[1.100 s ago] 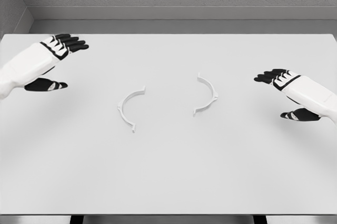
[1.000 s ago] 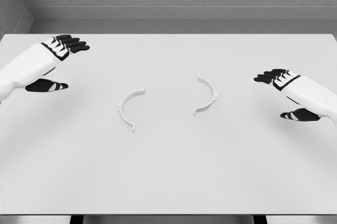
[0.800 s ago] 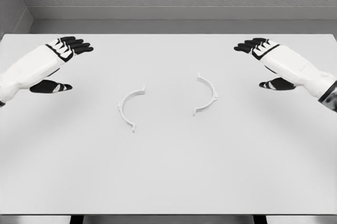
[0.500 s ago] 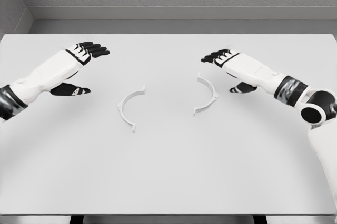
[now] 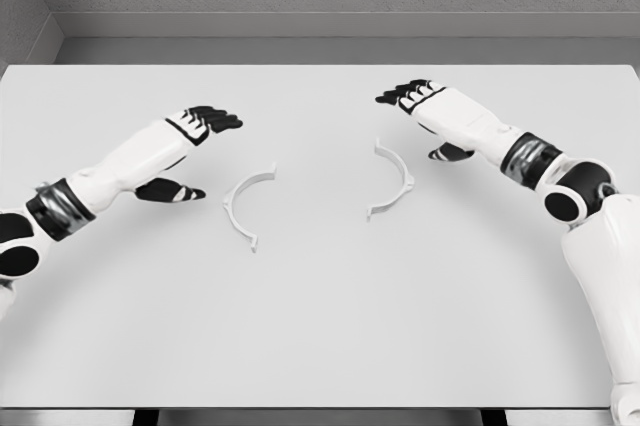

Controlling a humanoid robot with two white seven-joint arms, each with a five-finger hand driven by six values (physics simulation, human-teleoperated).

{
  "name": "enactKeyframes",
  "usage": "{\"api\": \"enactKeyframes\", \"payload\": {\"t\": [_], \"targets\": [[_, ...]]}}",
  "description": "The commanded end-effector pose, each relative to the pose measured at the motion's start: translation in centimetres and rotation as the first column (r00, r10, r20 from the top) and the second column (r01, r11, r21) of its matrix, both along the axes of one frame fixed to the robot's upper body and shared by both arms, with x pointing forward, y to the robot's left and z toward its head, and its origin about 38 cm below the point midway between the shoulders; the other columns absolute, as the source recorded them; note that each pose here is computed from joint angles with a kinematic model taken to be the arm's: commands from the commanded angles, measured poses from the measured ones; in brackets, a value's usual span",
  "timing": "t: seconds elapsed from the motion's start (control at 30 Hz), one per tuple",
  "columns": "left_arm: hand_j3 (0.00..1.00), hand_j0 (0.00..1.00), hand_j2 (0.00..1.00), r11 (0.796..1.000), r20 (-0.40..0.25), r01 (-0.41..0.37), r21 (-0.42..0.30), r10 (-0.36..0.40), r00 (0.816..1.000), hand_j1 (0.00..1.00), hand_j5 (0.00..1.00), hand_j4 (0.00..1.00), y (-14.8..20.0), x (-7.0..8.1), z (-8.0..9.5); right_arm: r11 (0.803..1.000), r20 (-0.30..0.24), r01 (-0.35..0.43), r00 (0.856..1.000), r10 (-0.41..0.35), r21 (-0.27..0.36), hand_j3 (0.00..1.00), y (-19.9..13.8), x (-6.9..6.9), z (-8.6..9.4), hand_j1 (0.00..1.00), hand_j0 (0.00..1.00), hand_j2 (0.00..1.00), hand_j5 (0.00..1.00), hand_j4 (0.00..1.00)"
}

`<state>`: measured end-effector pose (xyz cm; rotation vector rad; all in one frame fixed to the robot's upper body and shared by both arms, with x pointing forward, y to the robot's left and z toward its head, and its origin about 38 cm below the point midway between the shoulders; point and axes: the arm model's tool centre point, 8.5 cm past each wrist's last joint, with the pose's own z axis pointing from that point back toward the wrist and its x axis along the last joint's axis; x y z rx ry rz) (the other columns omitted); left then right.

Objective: Assemble PVC drainage pipe clamps

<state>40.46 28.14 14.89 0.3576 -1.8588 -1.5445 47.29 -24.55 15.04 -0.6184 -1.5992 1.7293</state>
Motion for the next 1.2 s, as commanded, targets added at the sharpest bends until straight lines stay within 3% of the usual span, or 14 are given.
{"api": "enactKeyframes", "payload": {"t": [0.0, 0.63, 1.07, 1.17], "targets": [[1.00, 1.00, 1.00, 1.000, -0.023, 0.006, 0.001, -0.006, 1.000, 1.00, 1.00, 1.00, -0.3, -0.2, -0.8, 1.000, -0.008, 0.024, 1.000, -0.024, -0.003, 1.00, -0.3, 0.2, -1.2, 1.00, 1.00, 1.00, 1.00, 1.00], [1.00, 1.00, 1.00, 0.999, -0.095, -0.012, 0.034, 0.015, 0.995, 1.00, 1.00, 1.00, 0.4, -0.2, -3.4, 0.999, -0.012, -0.039, 0.999, 0.039, -0.025, 1.00, 1.9, -0.4, -1.7, 1.00, 1.00, 1.00, 1.00, 1.00], [1.00, 1.00, 1.00, 1.000, -0.099, 0.007, -0.027, -0.010, 0.995, 1.00, 1.00, 1.00, -2.1, -0.1, -4.0, 0.997, -0.025, -0.072, 0.997, 0.071, -0.039, 1.00, 3.0, -0.8, -2.2, 1.00, 1.00, 1.00, 1.00, 1.00], [1.00, 1.00, 1.00, 1.000, -0.100, 0.009, -0.028, -0.012, 0.995, 1.00, 1.00, 1.00, -2.2, -0.1, -4.0, 0.993, 0.004, -0.107, 0.994, 0.108, -0.045, 1.00, 4.2, -1.4, -1.5, 1.00, 1.00, 1.00, 1.00, 1.00]]}}
